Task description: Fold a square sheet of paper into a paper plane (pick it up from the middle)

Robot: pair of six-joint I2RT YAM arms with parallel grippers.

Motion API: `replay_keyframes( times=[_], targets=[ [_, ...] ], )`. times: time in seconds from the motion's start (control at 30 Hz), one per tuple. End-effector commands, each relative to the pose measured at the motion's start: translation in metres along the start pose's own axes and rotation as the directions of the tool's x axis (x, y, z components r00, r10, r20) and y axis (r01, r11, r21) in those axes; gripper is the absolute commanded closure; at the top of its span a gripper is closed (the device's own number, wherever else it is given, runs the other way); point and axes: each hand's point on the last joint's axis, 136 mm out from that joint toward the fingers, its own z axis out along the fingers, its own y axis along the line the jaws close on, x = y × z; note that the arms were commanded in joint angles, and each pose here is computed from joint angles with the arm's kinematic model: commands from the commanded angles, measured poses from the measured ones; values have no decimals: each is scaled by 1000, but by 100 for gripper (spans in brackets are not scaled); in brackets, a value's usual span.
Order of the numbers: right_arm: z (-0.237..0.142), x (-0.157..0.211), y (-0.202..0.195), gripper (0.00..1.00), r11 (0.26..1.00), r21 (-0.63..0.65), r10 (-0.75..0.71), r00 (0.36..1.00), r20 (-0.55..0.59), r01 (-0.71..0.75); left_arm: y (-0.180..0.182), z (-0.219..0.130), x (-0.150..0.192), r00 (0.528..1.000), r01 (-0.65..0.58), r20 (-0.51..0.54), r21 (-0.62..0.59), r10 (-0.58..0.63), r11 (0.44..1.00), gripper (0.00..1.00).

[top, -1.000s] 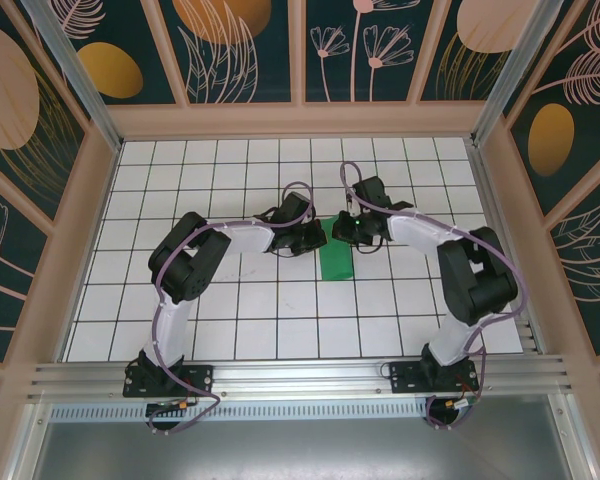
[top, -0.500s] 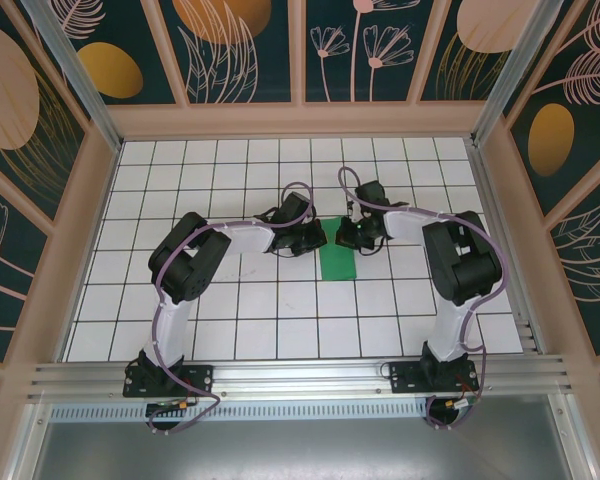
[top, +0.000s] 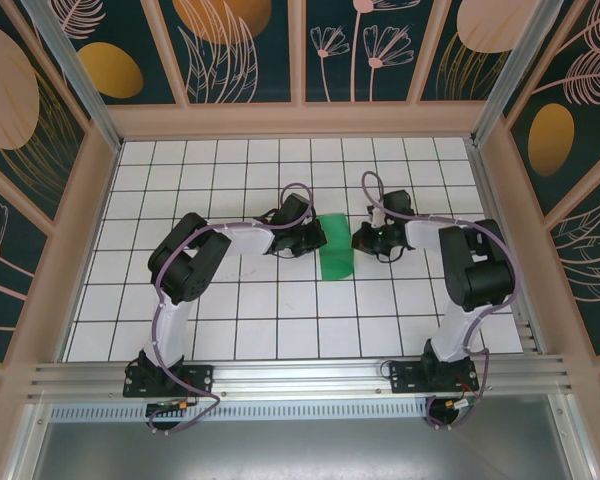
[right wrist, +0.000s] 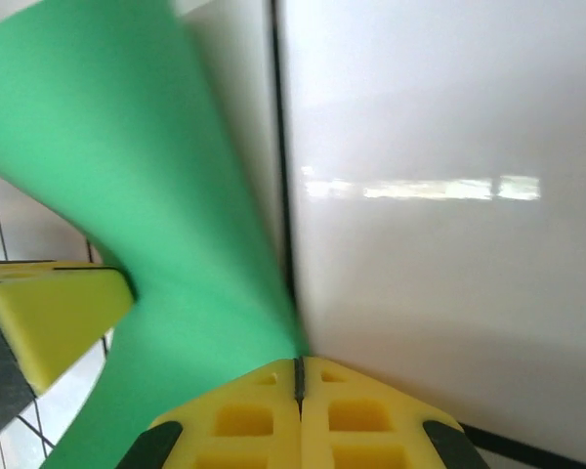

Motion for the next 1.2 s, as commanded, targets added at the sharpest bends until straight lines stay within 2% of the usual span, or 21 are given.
replay_keyframes(
  times=[0.0,0.17,0.4,0.53,0.63,0.77,0.87,1.0,1.17],
  targets=[
    [-17,-2,-18,99,996,80,41,998,38,-44,150,9,53,988,81,-81,-458,-132,885,100],
    [-31,-24,36,99,997,-66,-35,993,109,42,145,10,52,988,75,-86,-445,-126,893,100],
    [13,-25,61,100,991,-112,-76,997,17,78,144,9,53,987,72,-95,-438,-126,896,100],
    [29,-30,51,100,993,-96,-61,998,1,61,147,8,57,986,70,-103,-443,-129,894,100],
    [31,-34,27,100,999,-50,-19,1000,12,19,149,7,59,985,72,-109,-446,-134,892,100],
    [22,-44,-16,100,996,23,86,994,62,-88,153,4,63,984,75,-110,-454,-139,888,100],
    [9,-59,-23,100,994,27,106,987,117,-110,156,2,65,984,77,-108,-456,-141,886,100],
    [-5,-74,18,100,998,-51,32,987,156,-24,155,0,64,985,76,-104,-455,-138,887,100],
    [-7,-70,62,100,993,-95,-53,985,167,70,153,1,63,986,75,-101,-451,-135,889,100]
  ],
)
